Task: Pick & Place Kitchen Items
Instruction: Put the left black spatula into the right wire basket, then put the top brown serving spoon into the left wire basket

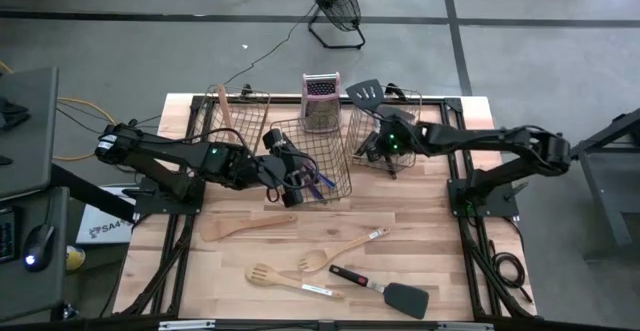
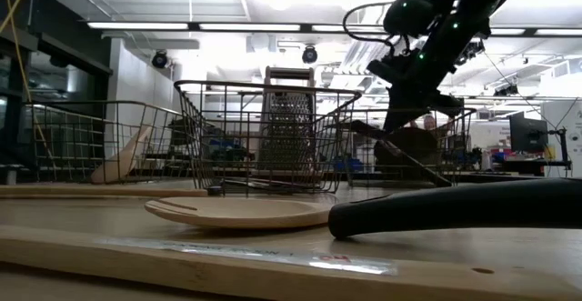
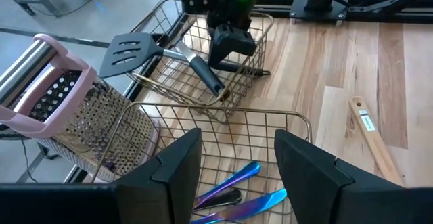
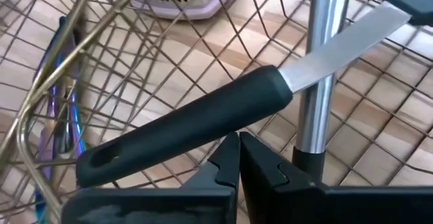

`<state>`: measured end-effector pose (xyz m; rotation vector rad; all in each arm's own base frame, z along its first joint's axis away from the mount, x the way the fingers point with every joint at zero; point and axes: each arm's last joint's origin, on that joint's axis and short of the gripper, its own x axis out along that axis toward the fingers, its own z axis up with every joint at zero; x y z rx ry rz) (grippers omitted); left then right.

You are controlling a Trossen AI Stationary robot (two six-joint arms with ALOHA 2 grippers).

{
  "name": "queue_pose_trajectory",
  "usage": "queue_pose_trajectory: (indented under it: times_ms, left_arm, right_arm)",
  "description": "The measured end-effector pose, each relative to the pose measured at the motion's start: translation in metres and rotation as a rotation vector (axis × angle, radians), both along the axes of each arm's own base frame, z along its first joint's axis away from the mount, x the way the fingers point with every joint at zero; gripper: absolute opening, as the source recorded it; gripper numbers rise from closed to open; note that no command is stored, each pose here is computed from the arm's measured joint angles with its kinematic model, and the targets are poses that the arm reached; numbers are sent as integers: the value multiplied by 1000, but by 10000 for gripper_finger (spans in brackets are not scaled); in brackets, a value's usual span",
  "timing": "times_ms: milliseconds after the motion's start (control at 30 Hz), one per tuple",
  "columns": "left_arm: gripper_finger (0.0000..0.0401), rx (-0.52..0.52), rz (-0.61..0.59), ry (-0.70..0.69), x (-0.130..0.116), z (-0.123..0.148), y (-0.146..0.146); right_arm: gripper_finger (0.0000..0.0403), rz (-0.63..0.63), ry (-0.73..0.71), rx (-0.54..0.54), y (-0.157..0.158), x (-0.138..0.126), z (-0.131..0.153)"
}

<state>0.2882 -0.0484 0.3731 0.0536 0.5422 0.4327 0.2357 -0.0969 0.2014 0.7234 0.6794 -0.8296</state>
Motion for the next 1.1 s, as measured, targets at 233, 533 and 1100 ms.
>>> queue_pose_trajectory:
  times_ms: [233, 533, 1100]
  left_arm:
    - [184, 2, 0, 7, 0, -1, 0]
    - [184, 10, 0, 43, -2, -3, 1]
    - [184, -60, -51, 144, -15, -16, 3]
  right_arm:
    - [2, -13, -48, -15, -1, -6, 12]
    - [2, 16, -131, -31, 9, -26, 39]
    - [2, 168, -194, -12, 45, -46, 63]
